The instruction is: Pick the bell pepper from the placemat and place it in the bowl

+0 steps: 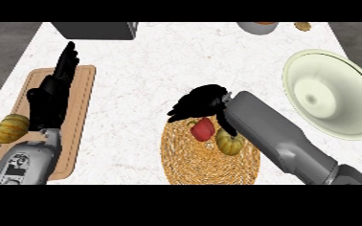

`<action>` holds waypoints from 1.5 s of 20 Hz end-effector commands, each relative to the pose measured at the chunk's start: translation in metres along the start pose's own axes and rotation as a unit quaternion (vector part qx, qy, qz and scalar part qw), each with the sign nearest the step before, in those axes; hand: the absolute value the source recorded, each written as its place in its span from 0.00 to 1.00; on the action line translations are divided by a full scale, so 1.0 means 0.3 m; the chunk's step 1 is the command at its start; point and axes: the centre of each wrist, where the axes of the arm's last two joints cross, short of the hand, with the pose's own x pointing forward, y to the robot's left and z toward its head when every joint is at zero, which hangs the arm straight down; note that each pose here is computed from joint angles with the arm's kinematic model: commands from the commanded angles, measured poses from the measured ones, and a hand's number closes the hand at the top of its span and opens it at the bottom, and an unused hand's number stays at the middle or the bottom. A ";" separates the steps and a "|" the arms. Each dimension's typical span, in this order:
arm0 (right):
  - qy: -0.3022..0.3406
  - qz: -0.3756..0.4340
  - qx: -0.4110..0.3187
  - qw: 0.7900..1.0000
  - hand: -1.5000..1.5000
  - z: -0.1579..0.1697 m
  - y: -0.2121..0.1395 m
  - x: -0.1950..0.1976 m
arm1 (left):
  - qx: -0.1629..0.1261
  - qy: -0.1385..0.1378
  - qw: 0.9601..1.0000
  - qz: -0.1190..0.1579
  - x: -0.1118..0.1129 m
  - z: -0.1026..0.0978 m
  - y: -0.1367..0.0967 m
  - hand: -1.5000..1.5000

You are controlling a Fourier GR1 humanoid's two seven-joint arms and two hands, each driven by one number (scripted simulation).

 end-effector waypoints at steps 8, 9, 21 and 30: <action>-0.022 0.032 0.025 0.999 1.00 -0.116 0.144 -0.004 | 0.004 0.002 1.000 0.002 -0.008 0.020 0.042 0.50; -0.037 0.040 0.029 0.998 1.00 -0.135 0.074 0.003 | -0.002 -0.010 1.000 -0.001 -0.004 0.040 0.018 0.50; -0.075 0.036 -0.016 0.996 1.00 -0.082 0.141 -0.027 | 0.004 -0.002 1.000 -0.006 0.016 0.046 0.007 0.50; 0.189 -0.202 -0.167 0.946 1.00 -0.129 0.339 0.039 | 0.054 0.051 0.997 -0.018 -0.087 0.060 0.116 0.50</action>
